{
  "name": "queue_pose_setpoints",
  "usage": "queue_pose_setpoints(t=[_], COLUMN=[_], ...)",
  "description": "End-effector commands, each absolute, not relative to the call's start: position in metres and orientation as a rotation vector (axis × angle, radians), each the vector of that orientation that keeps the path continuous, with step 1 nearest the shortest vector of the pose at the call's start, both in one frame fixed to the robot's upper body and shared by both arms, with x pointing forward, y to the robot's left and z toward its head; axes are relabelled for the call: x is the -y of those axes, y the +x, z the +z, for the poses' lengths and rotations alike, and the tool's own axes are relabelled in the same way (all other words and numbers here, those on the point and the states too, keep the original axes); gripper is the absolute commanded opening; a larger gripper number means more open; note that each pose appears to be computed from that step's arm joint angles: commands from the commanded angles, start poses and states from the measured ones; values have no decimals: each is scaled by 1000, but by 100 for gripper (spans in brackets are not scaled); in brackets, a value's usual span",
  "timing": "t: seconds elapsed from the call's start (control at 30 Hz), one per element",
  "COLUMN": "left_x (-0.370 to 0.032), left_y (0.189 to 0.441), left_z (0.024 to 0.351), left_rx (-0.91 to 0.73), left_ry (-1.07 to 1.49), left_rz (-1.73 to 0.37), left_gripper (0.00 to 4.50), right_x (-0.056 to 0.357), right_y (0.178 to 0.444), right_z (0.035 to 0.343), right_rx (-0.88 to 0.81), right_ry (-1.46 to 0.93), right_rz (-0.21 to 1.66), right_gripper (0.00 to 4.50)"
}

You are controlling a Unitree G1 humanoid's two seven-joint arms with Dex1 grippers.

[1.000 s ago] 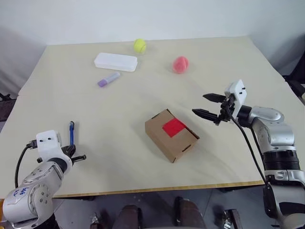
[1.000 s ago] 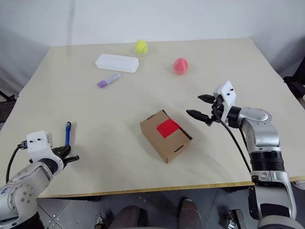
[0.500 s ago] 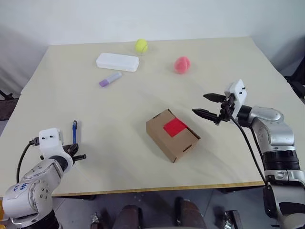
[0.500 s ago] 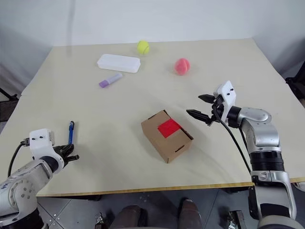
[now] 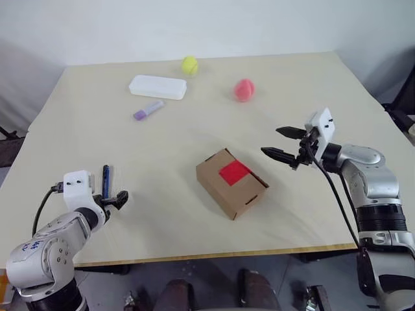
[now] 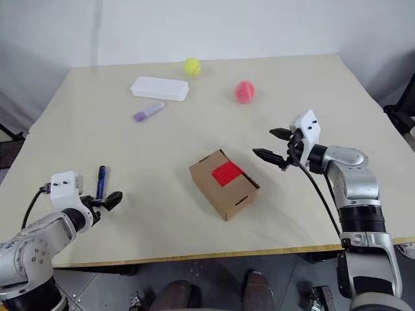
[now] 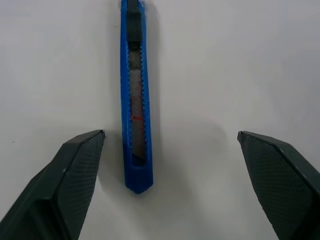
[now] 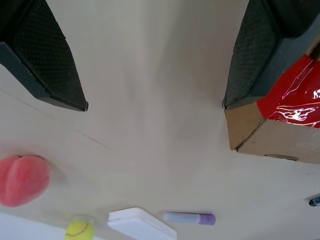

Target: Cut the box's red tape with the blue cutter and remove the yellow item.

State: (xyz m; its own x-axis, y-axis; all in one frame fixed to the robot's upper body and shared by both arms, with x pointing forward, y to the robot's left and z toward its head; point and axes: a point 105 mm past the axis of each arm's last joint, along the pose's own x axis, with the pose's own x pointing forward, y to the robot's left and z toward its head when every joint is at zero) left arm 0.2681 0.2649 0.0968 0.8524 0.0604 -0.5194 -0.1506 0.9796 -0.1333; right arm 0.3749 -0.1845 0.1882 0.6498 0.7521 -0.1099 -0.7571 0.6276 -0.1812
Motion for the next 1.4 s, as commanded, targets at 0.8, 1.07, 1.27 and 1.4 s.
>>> queue_pose_setpoints(t=[0.8,1.07,1.27,1.4], left_x=[-307,-302,-299,-292], left_y=[237,243,246,248], left_z=[75,78,85,91], left_rx=[-648,-641,-621,-608], left_ry=[-270,-263,-232,-168], left_rz=[315,284,235,146], left_gripper=[72,38,38,38], right_x=[184,181,182,181], right_y=[375,377,375,373], right_z=[199,200,202,205], right_rx=[9,12,15,15], right_ry=[-253,-251,-250,-256], right_rz=[862,866,864,875], right_gripper=[450,450,450,450])
